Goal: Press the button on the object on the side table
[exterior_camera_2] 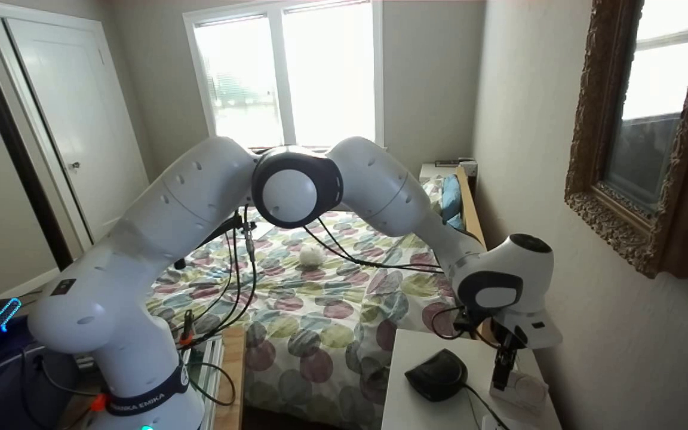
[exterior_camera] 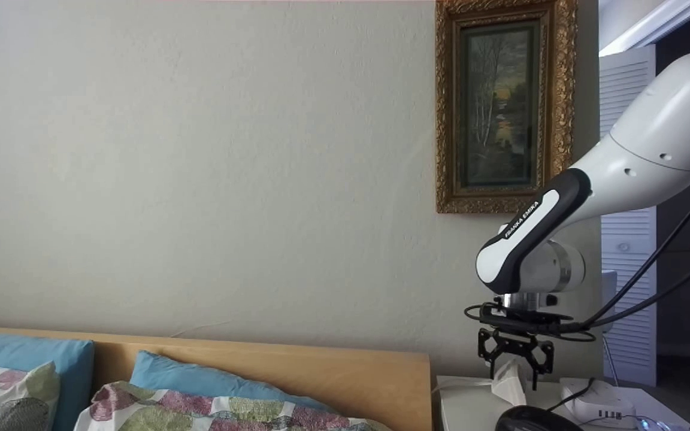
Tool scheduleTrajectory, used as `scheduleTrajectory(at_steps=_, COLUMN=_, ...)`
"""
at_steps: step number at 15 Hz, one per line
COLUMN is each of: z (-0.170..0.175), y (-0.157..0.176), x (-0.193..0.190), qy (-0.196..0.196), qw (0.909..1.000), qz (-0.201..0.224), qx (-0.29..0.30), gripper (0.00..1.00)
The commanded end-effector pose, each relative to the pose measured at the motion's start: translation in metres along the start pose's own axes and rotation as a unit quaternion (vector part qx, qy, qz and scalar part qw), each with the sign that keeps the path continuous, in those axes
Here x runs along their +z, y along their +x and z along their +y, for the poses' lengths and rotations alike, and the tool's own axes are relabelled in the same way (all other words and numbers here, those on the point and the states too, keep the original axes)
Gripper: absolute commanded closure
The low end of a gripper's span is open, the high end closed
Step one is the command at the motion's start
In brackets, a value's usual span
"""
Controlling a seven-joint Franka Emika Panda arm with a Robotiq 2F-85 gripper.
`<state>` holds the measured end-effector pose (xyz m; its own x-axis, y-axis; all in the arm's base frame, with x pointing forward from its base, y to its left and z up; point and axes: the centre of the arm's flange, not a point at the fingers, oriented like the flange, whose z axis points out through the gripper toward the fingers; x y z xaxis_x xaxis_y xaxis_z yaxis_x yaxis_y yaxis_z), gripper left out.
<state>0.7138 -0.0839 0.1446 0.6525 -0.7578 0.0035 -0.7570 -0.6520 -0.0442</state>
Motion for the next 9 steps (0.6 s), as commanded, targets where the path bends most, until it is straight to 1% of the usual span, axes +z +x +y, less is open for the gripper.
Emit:
scheduleTrajectory(at_steps=1, z=-0.007, y=-0.016, x=-0.033, qy=-0.039, qw=0.9987, qz=0.014, qx=0.029, gripper=0.0)
scheduleTrajectory(at_steps=2, z=-0.01, y=-0.02, x=-0.04, qy=-0.042, qw=0.9985, qz=0.015, qx=0.03, gripper=0.0)
scheduleTrajectory(at_steps=6, z=-0.02, y=-0.038, x=-0.065, qy=-0.088, qw=0.9935, qz=0.025, qx=0.068, gripper=0.0)
scheduleTrajectory(at_steps=7, z=-0.022, y=-0.044, x=-0.074, qy=-0.103, qw=0.9901, qz=0.036, qx=0.089, gripper=0.0)
scheduleTrajectory(at_steps=8, z=-0.022, y=-0.05, x=-0.082, qy=-0.121, qw=0.9851, qz=0.048, qx=0.112, gripper=0.0)
scheduleTrajectory(at_steps=9, z=-0.024, y=-0.055, x=-0.09, qy=-0.132, qw=0.9801, qz=0.061, qx=0.135, gripper=0.0)
